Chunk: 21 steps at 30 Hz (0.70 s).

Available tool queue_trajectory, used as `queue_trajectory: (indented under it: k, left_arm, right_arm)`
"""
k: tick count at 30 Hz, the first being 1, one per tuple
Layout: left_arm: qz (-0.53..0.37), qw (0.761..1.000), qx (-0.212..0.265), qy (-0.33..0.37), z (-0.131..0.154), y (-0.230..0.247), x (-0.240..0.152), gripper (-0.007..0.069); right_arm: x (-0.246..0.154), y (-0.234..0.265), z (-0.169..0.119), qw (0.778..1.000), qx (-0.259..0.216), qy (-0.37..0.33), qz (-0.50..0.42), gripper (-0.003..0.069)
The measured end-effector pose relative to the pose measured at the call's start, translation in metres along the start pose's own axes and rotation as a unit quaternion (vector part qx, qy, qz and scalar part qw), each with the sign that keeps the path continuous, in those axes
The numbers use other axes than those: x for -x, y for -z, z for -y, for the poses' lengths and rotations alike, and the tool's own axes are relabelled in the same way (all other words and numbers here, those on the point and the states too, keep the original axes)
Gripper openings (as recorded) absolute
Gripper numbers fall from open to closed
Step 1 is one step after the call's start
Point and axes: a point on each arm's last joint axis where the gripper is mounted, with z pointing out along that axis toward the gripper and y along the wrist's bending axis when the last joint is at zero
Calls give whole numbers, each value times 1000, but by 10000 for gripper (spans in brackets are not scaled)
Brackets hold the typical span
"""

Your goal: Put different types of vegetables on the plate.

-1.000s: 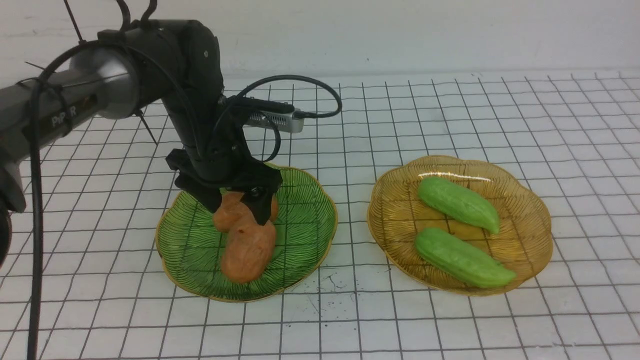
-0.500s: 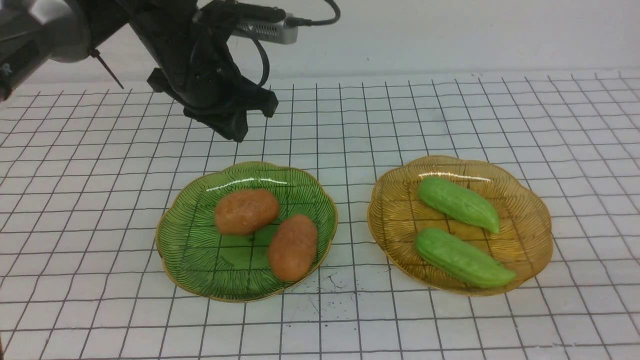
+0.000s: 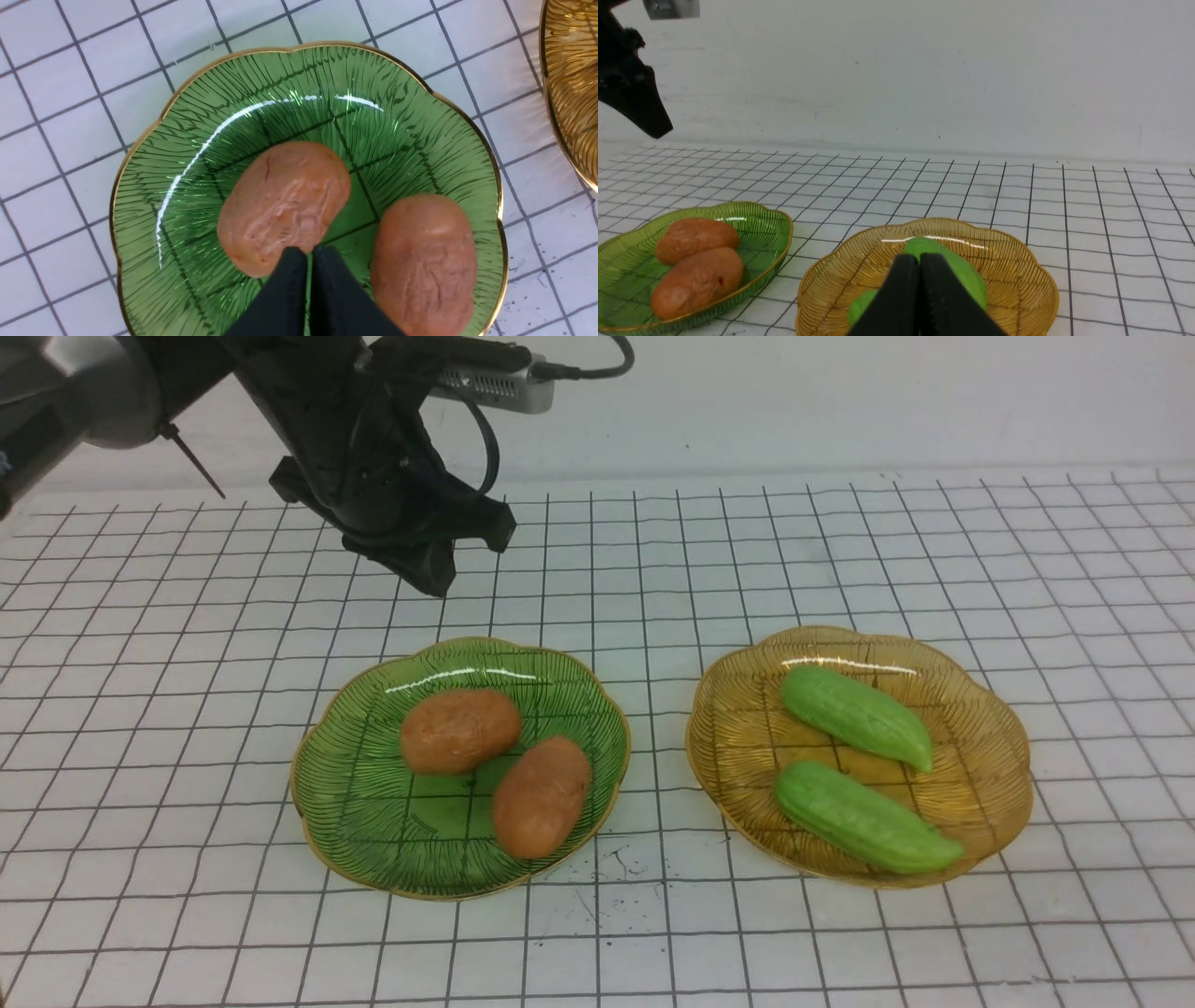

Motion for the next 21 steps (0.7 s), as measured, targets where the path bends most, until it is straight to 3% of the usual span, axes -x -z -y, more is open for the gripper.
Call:
queue_trajectory:
  k: [15,21]
  left_arm:
    - [0,1000,13,-5,-2,1,0,-8]
    - [7,1000,14,-5,-2,7,-1,-8]
  right_arm:
    - [-26,3,1,999,-2,18,-37,-15]
    - [-50,9,7,997,-34,56,-29,-15]
